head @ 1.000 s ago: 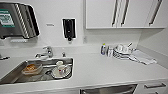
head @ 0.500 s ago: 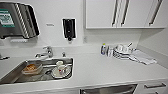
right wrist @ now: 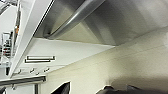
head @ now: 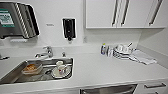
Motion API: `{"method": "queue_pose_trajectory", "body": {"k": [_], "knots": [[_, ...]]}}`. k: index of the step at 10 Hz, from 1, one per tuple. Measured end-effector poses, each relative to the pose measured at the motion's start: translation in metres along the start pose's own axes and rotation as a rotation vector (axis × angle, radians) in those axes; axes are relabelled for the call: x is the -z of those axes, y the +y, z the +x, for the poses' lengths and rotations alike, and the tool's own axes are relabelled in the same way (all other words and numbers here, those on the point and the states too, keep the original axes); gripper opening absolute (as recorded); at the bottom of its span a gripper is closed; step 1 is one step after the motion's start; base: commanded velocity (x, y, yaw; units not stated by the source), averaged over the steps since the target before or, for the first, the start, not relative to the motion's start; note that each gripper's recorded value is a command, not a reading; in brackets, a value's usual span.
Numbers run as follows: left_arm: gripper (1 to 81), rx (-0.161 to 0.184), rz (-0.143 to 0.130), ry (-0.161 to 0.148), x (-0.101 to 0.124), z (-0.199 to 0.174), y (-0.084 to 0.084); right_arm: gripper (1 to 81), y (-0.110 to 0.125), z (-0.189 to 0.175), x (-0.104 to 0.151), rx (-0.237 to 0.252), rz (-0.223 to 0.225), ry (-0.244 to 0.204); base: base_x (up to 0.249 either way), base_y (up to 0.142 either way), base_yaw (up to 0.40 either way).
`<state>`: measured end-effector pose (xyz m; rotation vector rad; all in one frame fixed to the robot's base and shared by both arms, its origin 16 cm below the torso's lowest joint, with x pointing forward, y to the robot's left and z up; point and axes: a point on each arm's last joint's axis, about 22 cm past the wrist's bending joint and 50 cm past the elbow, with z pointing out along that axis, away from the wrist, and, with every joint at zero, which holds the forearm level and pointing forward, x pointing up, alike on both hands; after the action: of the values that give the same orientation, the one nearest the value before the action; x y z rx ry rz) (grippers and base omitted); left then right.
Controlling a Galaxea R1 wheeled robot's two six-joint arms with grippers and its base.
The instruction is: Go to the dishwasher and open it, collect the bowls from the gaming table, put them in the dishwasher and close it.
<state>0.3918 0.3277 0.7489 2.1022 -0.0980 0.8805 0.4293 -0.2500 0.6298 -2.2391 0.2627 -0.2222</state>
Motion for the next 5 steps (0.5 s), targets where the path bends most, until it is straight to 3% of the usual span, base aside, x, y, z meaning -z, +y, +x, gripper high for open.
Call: {"method": "queue_pose_trajectory", "body": {"k": [3,5], "knots": [[81.1,-0.006,-0.027,0.000,-0.007,0.002,0.006,81.1,0.002,0.017,-0.008,-0.242,-0.017,0.002,0.000,0.000,0.000],[81.1,-0.016,-0.041,-0.004,-0.012,0.000,0.006,81.1,-0.012,0.040,-0.004,-0.353,-0.003,0.028,0.000,0.000,0.000]]}}
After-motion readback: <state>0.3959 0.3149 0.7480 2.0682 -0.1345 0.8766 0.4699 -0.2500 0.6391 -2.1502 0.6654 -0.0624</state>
